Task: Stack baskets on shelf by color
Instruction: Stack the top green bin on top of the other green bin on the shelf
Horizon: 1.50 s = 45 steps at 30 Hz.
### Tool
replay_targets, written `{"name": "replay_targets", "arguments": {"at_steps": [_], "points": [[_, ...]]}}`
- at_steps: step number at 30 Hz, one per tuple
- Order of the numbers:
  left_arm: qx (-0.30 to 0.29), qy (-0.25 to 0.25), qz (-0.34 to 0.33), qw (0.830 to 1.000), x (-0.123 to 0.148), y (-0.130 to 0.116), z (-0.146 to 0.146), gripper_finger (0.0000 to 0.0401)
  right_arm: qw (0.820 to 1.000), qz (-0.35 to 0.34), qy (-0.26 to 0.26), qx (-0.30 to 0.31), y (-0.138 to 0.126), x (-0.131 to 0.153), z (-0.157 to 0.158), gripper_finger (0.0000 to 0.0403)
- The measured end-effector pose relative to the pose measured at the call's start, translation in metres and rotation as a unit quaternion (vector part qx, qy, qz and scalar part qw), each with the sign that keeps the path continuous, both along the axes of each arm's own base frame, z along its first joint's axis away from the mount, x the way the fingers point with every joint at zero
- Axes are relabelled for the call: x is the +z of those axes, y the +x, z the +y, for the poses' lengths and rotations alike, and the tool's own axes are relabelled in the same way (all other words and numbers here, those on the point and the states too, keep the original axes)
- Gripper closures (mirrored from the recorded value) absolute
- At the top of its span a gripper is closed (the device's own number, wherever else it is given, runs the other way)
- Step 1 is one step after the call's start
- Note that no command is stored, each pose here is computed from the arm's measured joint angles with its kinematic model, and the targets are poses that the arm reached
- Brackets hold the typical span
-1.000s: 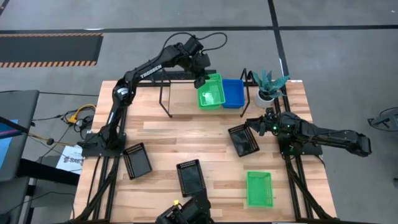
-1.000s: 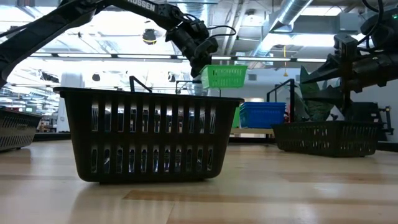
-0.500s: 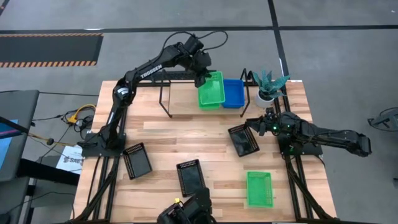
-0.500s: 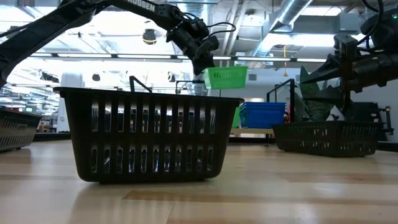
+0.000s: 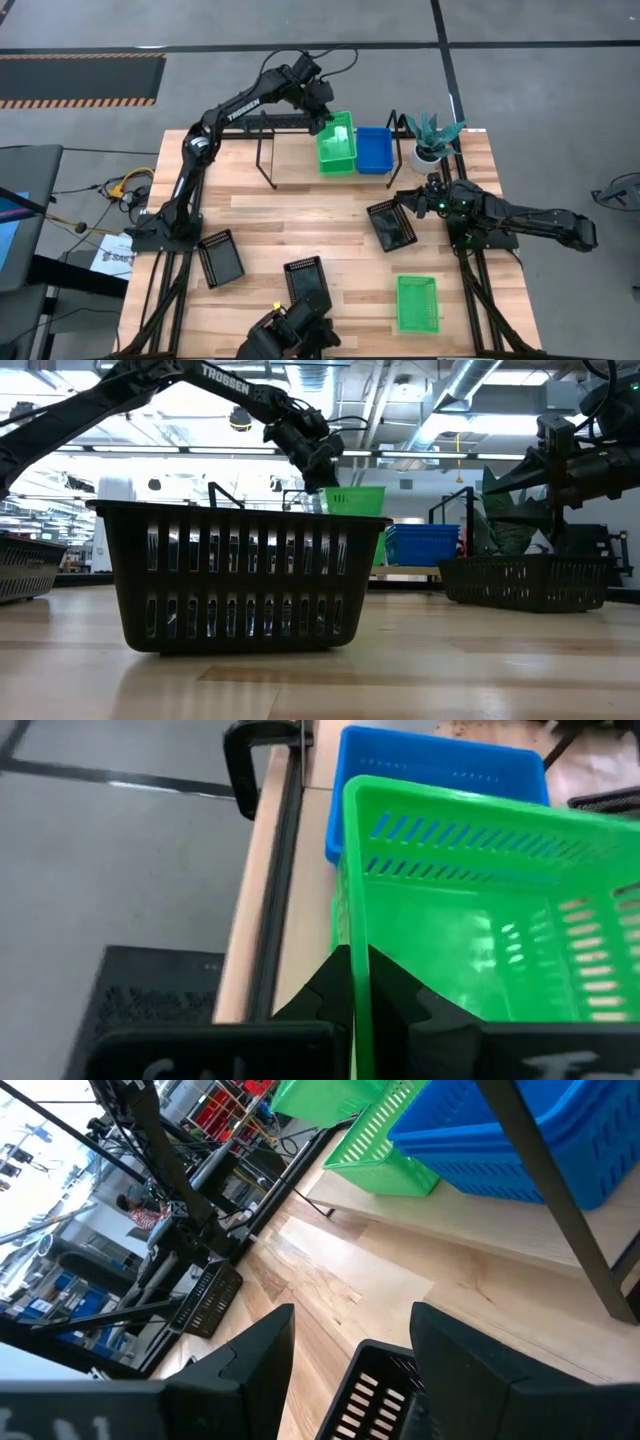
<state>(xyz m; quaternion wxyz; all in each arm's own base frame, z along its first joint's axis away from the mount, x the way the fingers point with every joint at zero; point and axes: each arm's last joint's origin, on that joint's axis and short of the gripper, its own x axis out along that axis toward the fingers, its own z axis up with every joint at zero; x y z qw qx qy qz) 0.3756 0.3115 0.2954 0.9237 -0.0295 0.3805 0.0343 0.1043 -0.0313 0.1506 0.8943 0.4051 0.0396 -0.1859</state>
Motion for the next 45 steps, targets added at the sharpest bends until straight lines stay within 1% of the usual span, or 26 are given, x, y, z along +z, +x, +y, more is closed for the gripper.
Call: {"name": "replay_targets", "arguments": {"at_steps": [5, 9, 15, 18, 21, 23, 25, 27, 29, 33, 39, 45], "points": [[0.001, -0.017, 0.007, 1.000, -0.010, 0.001, 0.003, 0.0401, 1.000, 0.000, 0.000, 0.000, 0.000, 0.000, 0.000, 0.0179], [-0.007, 0.000, -0.006, 1.000, -0.007, 0.004, 0.004, 0.0401, 1.000, -0.001, 0.004, -0.001, 0.000, 0.000, 0.000, 0.0179], [-0.007, 0.000, -0.005, 1.000, -0.007, 0.004, 0.003, 0.0401, 1.000, -0.001, 0.004, -0.001, 0.000, 0.000, 0.000, 0.0179], [-0.015, 0.006, -0.001, 1.000, -0.008, 0.003, 0.003, 0.0401, 1.000, -0.001, 0.004, -0.001, 0.000, 0.000, 0.000, 0.0179], [-0.011, 0.011, 0.005, 1.000, -0.008, 0.003, 0.003, 0.0401, 1.000, -0.001, 0.004, -0.001, 0.000, 0.000, 0.000, 0.0179], [-0.010, 0.013, 0.007, 1.000, -0.013, 0.006, 0.004, 0.0401, 1.000, -0.001, 0.004, -0.001, 0.000, 0.000, 0.000, 0.0179], [-0.006, 0.001, 0.017, 1.000, -0.018, 0.006, 0.004, 0.0401, 1.000, -0.001, 0.004, -0.001, 0.000, 0.000, 0.000, 0.0179], [-0.008, 0.008, 0.024, 1.000, -0.023, 0.010, 0.004, 0.0401, 1.000, -0.001, 0.004, -0.001, 0.000, 0.000, 0.000, 0.0179], [-0.007, 0.005, 0.037, 0.999, -0.027, 0.010, 0.003, 0.0401, 1.000, -0.002, 0.006, -0.001, 0.000, 0.000, 0.000, 0.0179], [-0.010, 0.011, 0.034, 0.999, -0.027, 0.011, 0.003, 0.0401, 1.000, -0.003, 0.009, -0.002, 0.000, 0.000, 0.000, 0.0179], [-0.003, -0.003, 0.045, 0.999, -0.034, 0.011, 0.004, 0.0401, 1.000, -0.003, 0.008, -0.002, 0.000, 0.000, 0.000, 0.0179], [-0.013, 0.016, 0.050, 0.999, -0.034, 0.012, 0.004, 0.0401, 1.000, -0.003, 0.008, -0.002, 0.000, 0.000, 0.000, 0.0179]]}}
